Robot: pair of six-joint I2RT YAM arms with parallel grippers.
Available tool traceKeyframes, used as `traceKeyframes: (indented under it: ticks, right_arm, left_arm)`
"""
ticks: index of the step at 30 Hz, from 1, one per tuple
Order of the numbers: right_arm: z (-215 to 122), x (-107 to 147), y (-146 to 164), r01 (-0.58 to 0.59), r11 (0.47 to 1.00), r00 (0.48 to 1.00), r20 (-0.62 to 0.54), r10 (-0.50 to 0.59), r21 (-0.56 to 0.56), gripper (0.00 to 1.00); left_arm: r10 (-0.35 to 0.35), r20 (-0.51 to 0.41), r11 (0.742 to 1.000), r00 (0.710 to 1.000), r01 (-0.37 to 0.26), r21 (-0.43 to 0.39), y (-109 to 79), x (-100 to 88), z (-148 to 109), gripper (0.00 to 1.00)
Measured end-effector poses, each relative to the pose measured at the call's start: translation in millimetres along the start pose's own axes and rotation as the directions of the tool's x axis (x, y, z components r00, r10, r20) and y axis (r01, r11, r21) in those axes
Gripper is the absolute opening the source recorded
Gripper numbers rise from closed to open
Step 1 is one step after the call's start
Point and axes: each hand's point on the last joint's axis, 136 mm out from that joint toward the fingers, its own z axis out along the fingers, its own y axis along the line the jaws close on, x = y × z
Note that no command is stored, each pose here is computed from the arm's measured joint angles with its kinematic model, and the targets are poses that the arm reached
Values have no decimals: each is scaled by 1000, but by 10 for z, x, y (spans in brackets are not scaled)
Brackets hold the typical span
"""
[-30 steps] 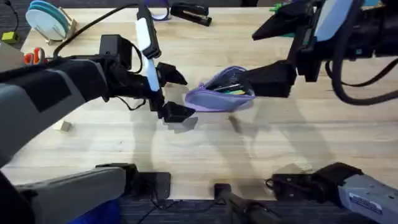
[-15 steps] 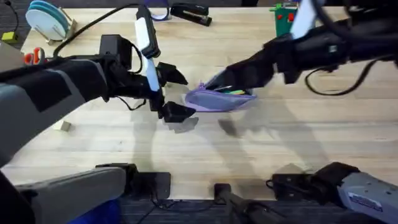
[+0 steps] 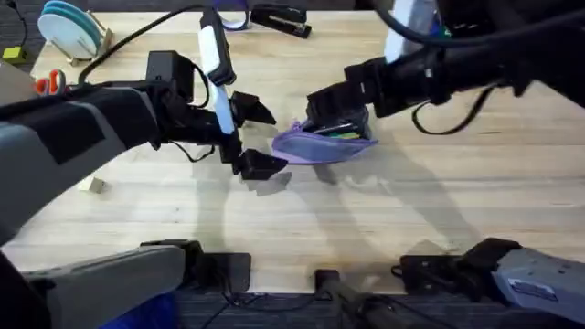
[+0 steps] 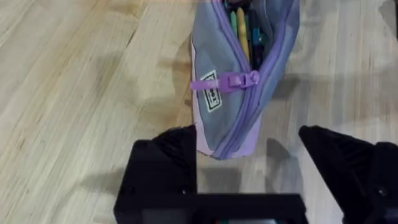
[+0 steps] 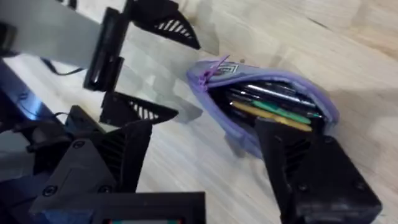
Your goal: Unzip the bag, pick up the pens from the table one at a time and place them inside, then zip the bag closed.
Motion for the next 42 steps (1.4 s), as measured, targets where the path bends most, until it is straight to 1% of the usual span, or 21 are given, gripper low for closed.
traceKeyframes:
  ticks: [3,7,12,16,19,25,30,42]
  right_arm:
    - [81,-53,-35,-2,1000,1000,-18,2,13,996]
    - [134,-203,-35,10,1000,1000,-30,-10,22,996]
    - [169,-385,-16,48,998,997,-54,-47,29,996]
    - [228,-470,-26,75,997,993,-92,-72,35,996]
    - [296,-469,-49,91,995,987,-134,-85,38,996]
    - [446,-381,-58,128,991,973,-196,-119,30,996]
    - [471,-417,-33,151,988,973,-183,-144,23,996]
    - [532,-504,-33,165,986,975,-153,-161,19,996]
  left_arm:
    - [0,0,1000,1000,0,0,0,0,0,993]
    - [0,0,1000,1000,0,0,0,0,0,993]
    - [0,0,1000,1000,0,0,0,0,0,993]
    - [0,0,1000,1000,0,0,0,0,0,993]
    - [0,0,1000,1000,0,0,0,0,0,993]
    - [0,0,1000,1000,0,0,0,0,0,993]
    - [0,0,1000,1000,0,0,0,0,0,994]
    - [0,0,1000,1000,0,0,0,0,0,994]
